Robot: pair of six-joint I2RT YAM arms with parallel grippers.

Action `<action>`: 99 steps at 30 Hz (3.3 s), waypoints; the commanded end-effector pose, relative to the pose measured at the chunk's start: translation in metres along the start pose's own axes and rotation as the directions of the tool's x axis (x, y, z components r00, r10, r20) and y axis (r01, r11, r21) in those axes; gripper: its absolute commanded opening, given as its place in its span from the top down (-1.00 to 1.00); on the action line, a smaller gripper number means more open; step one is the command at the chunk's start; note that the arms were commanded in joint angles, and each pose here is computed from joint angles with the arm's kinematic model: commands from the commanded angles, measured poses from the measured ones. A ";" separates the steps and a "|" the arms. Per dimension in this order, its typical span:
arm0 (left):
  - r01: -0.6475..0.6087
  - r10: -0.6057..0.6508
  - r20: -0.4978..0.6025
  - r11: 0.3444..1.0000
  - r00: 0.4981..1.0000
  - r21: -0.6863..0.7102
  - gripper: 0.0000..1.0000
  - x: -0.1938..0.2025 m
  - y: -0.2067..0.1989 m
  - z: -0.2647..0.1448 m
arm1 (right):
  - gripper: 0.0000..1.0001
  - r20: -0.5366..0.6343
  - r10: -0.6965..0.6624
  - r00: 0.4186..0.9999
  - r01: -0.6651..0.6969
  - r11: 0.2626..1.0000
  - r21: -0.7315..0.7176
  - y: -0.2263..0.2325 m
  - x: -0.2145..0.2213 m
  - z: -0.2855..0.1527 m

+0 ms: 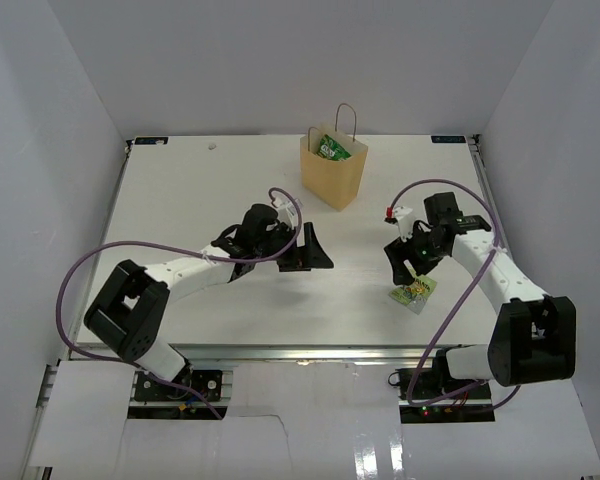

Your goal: Place the snacks into the paper bag

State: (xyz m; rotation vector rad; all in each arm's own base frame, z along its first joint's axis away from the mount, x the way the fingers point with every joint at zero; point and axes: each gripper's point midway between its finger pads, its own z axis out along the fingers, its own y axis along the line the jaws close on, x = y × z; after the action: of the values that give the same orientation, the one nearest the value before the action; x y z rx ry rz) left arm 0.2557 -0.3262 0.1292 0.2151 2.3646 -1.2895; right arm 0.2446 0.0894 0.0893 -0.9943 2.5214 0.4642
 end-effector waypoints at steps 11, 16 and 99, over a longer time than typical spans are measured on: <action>-0.046 0.044 0.039 0.997 0.998 0.058 -0.96 0.011 -0.030 -0.016 | -0.60 -0.013 0.450 0.893 -0.409 0.825 0.390 -0.051 0.037 0.012; -0.038 0.034 0.071 0.998 0.997 0.047 -0.96 0.011 -0.029 -0.024 | -0.63 0.002 0.540 0.842 -0.507 0.790 0.344 -0.044 0.031 0.023; -0.121 0.208 0.418 0.967 0.884 -0.226 -0.96 -0.042 -0.039 -0.131 | -0.91 0.774 -0.198 0.601 0.252 0.966 0.051 -0.014 -0.333 -0.141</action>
State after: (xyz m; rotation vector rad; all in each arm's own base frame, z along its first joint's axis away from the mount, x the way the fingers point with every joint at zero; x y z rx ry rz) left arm 0.2370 -0.2380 0.2131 0.0139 2.0824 -0.9203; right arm 0.4790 0.2389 0.3360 -0.9045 1.5836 0.7537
